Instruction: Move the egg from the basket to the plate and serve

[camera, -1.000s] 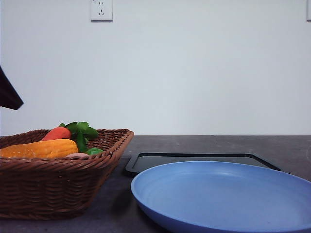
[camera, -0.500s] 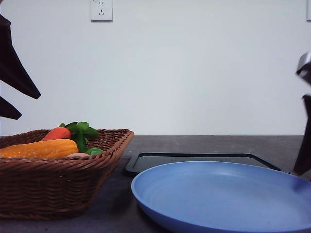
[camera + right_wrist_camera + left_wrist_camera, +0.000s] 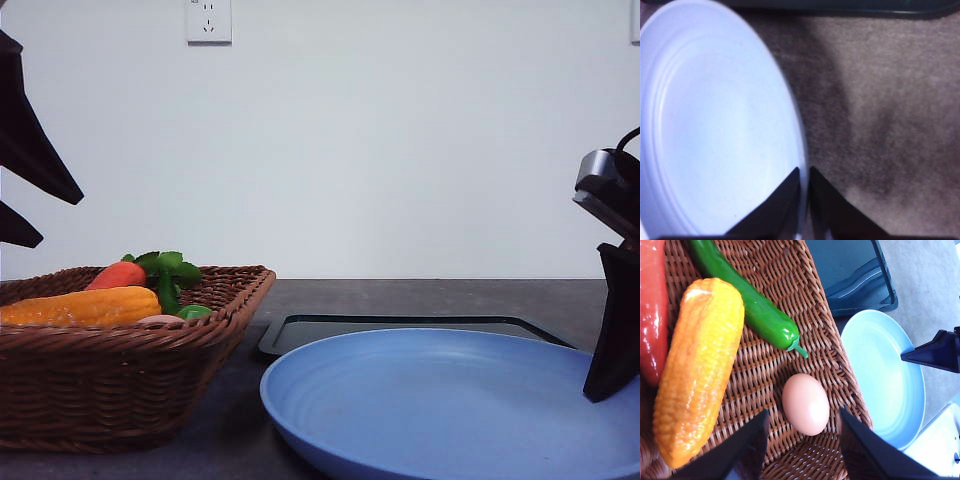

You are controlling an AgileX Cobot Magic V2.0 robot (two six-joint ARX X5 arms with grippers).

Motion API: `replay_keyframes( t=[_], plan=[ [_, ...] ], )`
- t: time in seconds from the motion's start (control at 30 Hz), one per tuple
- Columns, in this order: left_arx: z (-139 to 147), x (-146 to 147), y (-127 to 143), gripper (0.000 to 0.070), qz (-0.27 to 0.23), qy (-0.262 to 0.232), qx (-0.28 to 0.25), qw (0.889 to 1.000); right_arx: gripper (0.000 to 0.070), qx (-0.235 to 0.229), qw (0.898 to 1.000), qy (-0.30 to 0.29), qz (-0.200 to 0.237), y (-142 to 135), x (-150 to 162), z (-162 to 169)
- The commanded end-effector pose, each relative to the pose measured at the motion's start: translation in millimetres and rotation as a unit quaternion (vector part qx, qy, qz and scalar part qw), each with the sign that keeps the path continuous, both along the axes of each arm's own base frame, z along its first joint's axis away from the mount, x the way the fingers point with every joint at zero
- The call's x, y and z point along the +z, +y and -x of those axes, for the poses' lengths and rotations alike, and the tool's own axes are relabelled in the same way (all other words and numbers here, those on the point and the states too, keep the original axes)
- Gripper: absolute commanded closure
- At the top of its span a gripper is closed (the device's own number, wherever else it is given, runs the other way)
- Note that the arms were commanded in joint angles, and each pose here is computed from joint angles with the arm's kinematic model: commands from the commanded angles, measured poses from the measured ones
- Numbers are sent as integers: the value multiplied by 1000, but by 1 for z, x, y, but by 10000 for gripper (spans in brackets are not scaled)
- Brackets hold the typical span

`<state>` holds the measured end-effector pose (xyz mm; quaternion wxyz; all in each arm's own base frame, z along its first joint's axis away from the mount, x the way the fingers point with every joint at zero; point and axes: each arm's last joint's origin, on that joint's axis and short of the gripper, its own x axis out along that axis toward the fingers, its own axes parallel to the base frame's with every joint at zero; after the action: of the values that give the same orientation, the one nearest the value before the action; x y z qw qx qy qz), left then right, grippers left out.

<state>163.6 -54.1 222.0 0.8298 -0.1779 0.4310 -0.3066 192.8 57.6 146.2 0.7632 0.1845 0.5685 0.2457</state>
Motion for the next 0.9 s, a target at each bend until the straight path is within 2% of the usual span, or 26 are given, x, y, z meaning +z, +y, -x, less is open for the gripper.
replay_keyframes(
  t=[0.0,0.07,0.17,0.23,0.47,0.67,0.87],
  plan=[
    [-3,4,-1,417,3,-8,-5,1000,700,-2,1000,-3,-2,1,4,-2],
    [-2,4,-2,389,4,-6,-5,1000,700,-2,1000,-7,-3,1,7,-1],
    [-2,5,-4,287,8,-1,-5,1000,700,-6,1000,-18,-5,-1,14,3],
    [-1,5,-7,243,8,-2,-14,1000,700,-17,999,-29,2,-5,19,6],
    [-5,2,-22,240,-2,-1,-31,1000,700,-71,995,-64,36,-22,36,16],
    [-13,-9,-42,240,-51,22,-43,998,700,-106,989,-99,33,-34,50,25],
    [-26,-12,-65,241,-93,26,-54,994,700,-124,985,-116,32,-40,57,31]
  ],
)
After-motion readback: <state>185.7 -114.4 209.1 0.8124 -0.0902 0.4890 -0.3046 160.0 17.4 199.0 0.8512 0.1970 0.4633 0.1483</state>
